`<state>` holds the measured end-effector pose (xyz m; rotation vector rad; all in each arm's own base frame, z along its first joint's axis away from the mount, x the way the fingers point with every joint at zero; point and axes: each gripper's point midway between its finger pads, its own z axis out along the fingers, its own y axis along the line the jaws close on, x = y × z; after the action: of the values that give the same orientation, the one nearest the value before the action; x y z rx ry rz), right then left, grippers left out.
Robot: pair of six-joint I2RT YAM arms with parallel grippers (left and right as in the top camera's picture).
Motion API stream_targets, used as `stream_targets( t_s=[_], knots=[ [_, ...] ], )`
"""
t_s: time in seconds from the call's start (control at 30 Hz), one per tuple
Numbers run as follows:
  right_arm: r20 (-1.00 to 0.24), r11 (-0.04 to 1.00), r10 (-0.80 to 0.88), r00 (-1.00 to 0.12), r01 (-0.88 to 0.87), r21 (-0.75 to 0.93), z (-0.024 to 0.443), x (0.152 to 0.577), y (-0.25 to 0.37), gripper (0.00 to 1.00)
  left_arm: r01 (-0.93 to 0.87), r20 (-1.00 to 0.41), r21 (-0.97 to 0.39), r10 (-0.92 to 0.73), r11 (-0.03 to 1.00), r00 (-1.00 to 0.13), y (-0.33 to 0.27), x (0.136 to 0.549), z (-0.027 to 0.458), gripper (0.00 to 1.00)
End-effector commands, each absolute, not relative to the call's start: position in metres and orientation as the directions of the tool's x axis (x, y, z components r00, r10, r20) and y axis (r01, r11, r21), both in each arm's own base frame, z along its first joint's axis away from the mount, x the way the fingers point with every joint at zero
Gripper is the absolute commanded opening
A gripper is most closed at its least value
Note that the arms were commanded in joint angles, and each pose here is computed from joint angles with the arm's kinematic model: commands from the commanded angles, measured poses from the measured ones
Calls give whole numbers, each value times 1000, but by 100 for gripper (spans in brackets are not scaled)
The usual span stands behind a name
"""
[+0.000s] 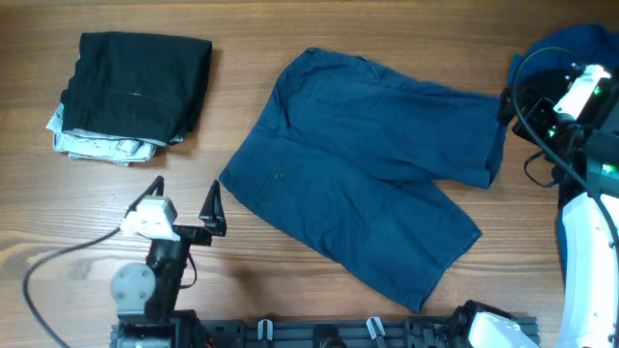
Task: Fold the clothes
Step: 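Reach the left gripper to the top waistband of the navy shorts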
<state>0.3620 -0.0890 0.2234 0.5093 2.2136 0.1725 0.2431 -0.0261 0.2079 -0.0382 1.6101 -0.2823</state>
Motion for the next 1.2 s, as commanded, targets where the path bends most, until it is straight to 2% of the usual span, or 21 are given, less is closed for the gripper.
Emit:
stream_targets(
  t_s=[0.0,0.1,0.23,0.4,0.6,0.63,0.67,0.77,0.83,0.93,1.0,1.17],
  knots=[
    [-721,909,414,-556,296,294,230,363,-90,100,218,-982,-188,-181,958,-54,-37,249,278,100],
    [-718,909,415,-559,297,294,228,364,-90,100,255,-974,-210,-179,944,-140,-46,270,302,100],
    [-716,908,416,-561,298,294,227,364,-91,100,284,-924,-275,-171,918,-342,-62,329,323,100],
    [-716,908,416,-561,298,294,227,364,-91,100,259,-797,-341,-132,903,-589,-90,402,308,100],
    [-716,908,415,-560,298,294,228,364,-91,100,302,-759,-367,-95,880,-644,-123,475,270,100],
    [-716,908,416,-561,298,294,227,364,-91,100,316,-755,-377,-91,871,-650,-129,481,262,86],
    [-716,908,416,-561,298,294,227,364,-91,100,332,-751,-387,-85,860,-655,-135,486,254,59],
    [-717,908,415,-560,298,294,228,364,-91,100,363,-743,-399,-65,842,-666,-153,498,232,26],
    [-717,908,415,-560,298,293,228,364,-91,100,386,-735,-402,-42,830,-677,-172,506,209,12],
    [-717,908,415,-560,298,294,228,364,-91,100,420,-727,-404,-6,813,-687,-200,513,180,4],
    [-716,908,416,-561,298,294,227,364,-91,100,441,-725,-396,20,805,-689,-223,518,155,4],
    [-716,908,416,-561,298,294,227,364,-91,100,338,-688,-375,-15,863,-726,-236,529,104,4]
  ],
)
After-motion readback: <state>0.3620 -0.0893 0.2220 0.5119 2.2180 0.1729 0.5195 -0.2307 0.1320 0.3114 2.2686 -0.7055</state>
